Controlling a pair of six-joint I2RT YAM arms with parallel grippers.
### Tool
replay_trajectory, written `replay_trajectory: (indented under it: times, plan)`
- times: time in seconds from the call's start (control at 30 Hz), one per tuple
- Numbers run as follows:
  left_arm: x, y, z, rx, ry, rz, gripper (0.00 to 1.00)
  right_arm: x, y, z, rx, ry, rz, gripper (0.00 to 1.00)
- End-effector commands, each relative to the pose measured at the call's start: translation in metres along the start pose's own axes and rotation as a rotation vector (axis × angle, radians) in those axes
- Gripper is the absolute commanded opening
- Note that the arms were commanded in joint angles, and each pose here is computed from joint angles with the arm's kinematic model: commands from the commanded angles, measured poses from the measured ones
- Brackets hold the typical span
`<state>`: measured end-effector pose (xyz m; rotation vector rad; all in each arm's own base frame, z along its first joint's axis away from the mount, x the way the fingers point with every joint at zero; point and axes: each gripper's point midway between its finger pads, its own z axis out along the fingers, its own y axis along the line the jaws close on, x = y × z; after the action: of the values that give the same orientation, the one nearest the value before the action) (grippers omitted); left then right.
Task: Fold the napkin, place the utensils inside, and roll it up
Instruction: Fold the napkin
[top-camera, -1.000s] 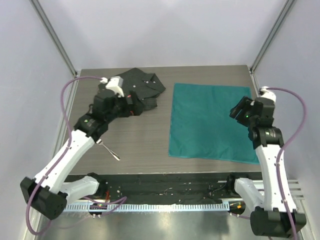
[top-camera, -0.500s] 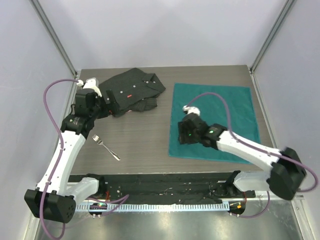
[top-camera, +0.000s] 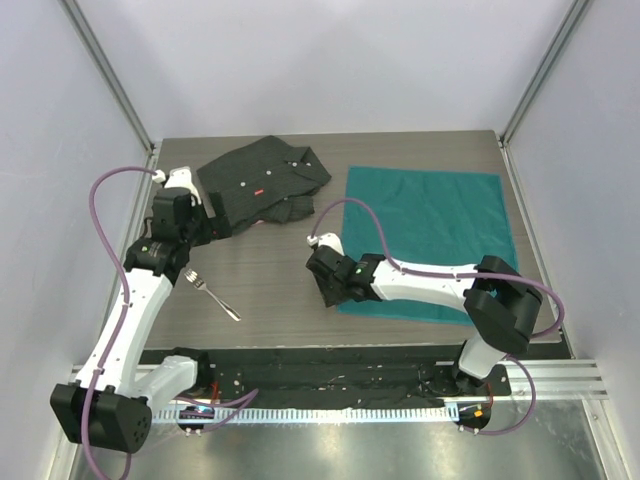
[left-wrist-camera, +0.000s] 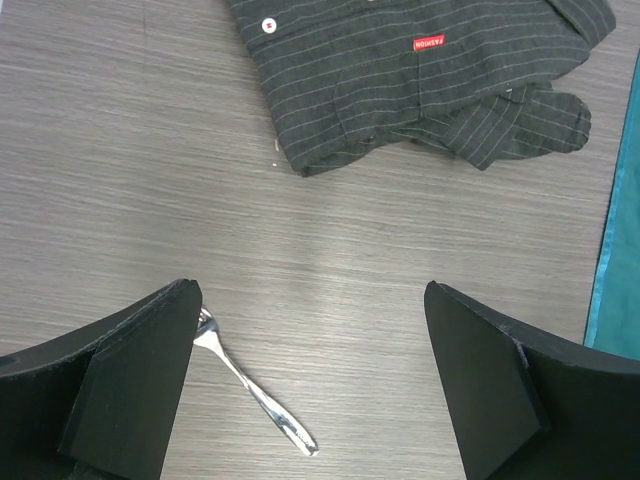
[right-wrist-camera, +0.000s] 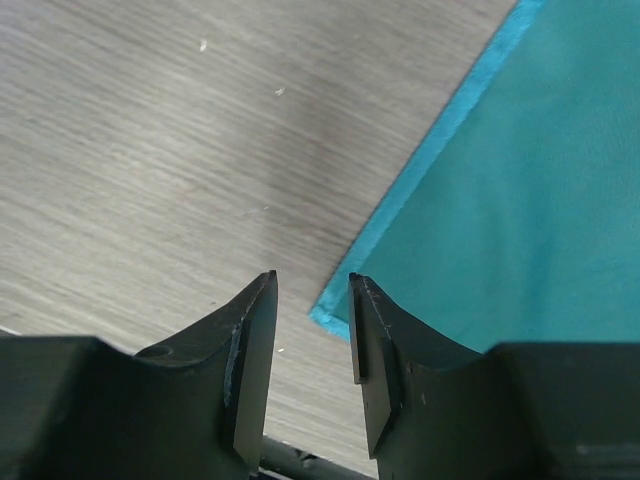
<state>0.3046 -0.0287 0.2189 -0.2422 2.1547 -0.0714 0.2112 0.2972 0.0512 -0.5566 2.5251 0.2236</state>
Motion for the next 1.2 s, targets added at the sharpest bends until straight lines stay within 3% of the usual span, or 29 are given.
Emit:
replay_trajectory:
  times: [0.0,0.43,1.17]
  plan:
    - [-0.012,-0.01,-0.001,0.046,-0.029,-0.02,1.0,0.006,0.013,-0.001,-0.006,-0.003,0.018,0.42]
    - [-0.008,-0.017,0.0,0.084,-0.01,-0.038,1.0,0.025,-0.005,0.002,0.098,0.03,0.017,0.41]
    - [-0.006,-0.016,0.004,0.074,0.004,-0.031,1.0,0.045,0.001,0.01,0.066,0.117,-0.008,0.36]
